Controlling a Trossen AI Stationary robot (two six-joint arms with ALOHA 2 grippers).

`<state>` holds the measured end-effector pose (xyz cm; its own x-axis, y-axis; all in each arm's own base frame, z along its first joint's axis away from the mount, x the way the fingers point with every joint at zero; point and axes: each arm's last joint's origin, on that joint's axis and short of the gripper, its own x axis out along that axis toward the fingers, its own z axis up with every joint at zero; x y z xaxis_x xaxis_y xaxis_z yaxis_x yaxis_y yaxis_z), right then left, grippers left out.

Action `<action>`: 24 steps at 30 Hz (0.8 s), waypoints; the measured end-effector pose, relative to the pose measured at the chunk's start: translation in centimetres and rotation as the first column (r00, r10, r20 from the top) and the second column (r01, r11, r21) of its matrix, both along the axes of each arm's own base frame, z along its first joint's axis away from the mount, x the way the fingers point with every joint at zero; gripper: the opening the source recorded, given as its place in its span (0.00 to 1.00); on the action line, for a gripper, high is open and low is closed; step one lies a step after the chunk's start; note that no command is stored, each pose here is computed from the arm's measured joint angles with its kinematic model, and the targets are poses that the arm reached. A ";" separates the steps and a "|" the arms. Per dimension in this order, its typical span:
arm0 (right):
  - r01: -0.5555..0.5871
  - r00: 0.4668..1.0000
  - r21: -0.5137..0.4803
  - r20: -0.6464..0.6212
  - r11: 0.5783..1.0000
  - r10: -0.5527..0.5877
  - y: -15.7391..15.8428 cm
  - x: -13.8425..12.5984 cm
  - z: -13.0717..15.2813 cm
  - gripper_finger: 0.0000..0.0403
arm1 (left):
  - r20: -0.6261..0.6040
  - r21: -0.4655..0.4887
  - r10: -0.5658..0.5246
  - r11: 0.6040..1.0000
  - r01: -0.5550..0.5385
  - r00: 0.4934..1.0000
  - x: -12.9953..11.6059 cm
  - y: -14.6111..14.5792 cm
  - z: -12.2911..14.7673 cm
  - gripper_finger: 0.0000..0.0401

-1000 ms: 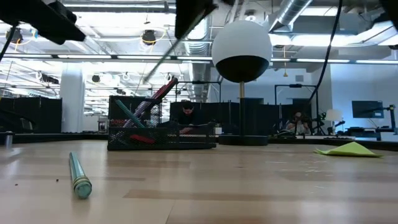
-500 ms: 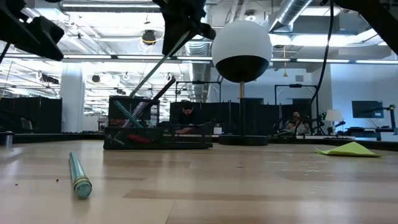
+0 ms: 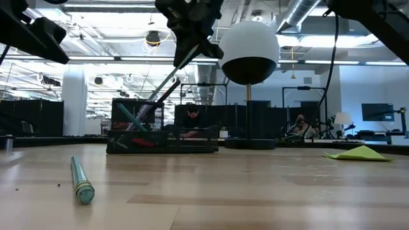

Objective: Pick and place office supplies into organizer
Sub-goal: Put the right blue pencil into the black desk organizer

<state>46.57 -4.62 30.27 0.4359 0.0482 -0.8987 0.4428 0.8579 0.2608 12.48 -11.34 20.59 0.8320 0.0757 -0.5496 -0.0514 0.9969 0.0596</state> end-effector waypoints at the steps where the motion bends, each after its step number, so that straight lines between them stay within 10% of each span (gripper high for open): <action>1: 0.005 1.000 0.011 0.001 1.000 -0.005 -0.4 0.0 0.0 0.05 | 0.001 0.000 0.001 1.000 -0.001 1.000 0.0 0.0 0.0 0.50; 24: 0.061 0.980 -0.013 0.189 0.998 -0.058 -3.7 0.8 1.3 0.39 | -0.001 -0.003 0.005 1.000 -0.005 1.000 0.0 0.0 0.0 0.50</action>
<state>47.40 -8.28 31.56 0.5994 0.0007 -0.8005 0.4376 0.8371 0.3284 12.47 -11.32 20.58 0.8310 0.0780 -0.5508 -0.0558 0.9968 0.0569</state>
